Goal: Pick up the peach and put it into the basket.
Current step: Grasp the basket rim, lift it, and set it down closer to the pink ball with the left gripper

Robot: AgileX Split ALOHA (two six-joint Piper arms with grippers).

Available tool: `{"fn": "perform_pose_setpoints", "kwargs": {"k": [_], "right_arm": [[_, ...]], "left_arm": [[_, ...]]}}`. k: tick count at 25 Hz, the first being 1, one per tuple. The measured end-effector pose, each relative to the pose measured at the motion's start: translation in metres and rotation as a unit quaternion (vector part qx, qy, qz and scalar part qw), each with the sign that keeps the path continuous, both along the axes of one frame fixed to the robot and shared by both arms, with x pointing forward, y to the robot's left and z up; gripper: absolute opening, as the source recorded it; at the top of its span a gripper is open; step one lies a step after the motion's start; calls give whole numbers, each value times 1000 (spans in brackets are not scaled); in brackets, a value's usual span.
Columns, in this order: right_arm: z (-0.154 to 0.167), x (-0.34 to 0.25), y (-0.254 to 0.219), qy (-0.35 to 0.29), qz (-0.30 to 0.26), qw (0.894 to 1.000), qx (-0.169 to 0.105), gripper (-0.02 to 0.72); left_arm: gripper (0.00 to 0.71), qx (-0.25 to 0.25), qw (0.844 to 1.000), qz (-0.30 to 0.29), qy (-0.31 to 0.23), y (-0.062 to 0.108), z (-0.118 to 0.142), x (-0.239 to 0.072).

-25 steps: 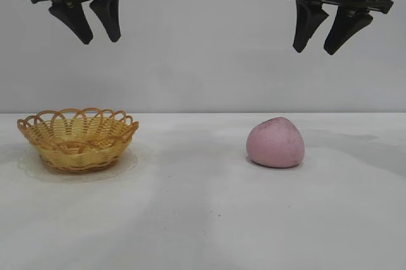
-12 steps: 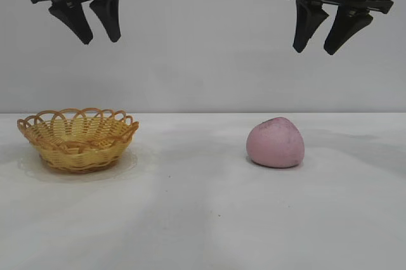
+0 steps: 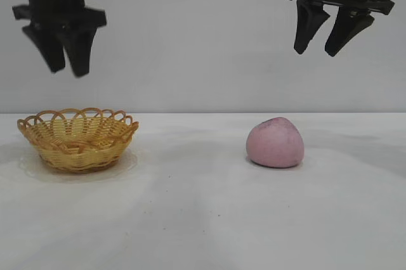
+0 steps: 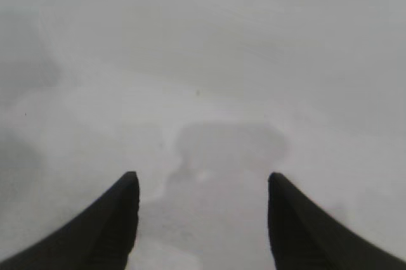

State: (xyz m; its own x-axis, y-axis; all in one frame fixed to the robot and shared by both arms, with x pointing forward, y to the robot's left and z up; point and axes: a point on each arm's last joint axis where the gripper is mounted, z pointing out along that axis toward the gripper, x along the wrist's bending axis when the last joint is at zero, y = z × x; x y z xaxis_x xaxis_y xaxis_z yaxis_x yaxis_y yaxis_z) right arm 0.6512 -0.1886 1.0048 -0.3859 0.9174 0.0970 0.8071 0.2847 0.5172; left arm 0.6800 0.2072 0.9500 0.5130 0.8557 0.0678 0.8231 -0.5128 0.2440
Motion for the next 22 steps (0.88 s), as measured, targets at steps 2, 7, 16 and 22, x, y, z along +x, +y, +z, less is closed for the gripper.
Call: {"fn": "perform_pose_setpoints", "kwargs": {"k": [2, 7, 16, 22], "right_arm": [[0, 0, 0, 0, 0, 1000, 0, 379], [0, 0, 0, 0, 0, 1000, 0, 379], [0, 0, 0, 0, 0, 1000, 0, 379], [-1, -2, 0, 12, 3, 1000, -2, 379]], "left_arm": [[374, -2, 1000, 0, 6, 0, -5, 1], [231, 2, 1000, -1, 31, -1, -26, 2], [52, -79, 989, 105, 71, 5, -28, -3], [0, -186, 961, 185, 91, 1, -37, -35]]}}
